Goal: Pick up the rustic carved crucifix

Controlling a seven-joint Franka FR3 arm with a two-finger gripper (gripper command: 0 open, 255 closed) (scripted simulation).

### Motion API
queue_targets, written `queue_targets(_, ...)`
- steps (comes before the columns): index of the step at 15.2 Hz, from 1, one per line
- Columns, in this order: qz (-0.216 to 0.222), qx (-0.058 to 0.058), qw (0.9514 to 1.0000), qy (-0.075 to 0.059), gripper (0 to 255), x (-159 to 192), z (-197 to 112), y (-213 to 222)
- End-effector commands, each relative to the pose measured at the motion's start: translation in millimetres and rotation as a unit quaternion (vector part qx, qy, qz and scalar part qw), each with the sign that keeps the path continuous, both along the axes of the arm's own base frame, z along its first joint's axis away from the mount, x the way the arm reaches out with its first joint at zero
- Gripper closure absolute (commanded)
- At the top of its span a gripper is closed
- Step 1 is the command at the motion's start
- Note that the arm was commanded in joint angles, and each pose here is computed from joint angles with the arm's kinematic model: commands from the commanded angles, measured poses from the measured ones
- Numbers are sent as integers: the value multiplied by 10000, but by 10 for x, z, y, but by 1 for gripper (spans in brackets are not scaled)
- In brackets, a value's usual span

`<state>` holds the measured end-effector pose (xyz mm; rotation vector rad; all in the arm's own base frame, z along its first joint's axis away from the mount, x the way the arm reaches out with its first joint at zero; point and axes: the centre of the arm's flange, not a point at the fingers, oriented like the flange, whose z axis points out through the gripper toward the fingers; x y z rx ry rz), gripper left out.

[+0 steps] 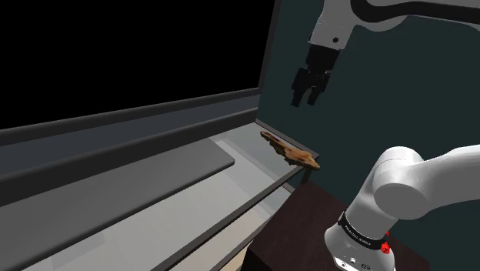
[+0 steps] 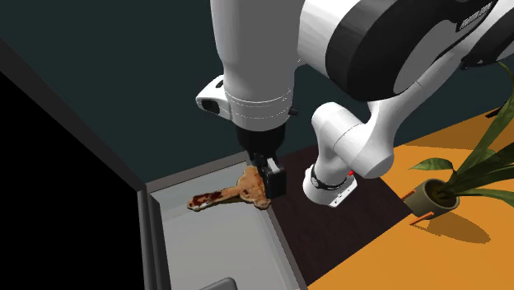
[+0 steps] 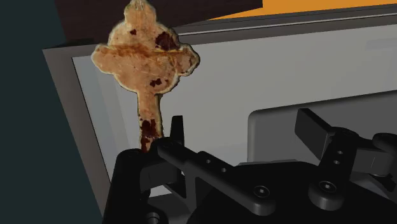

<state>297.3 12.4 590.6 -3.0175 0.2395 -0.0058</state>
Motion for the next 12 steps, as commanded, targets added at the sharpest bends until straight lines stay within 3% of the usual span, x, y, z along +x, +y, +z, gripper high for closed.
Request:
queue_targets(1,0,0,10000,0,0,0,0,0)
queue_targets(12,-366,68,9993,-40,0,283,-1278,-640)
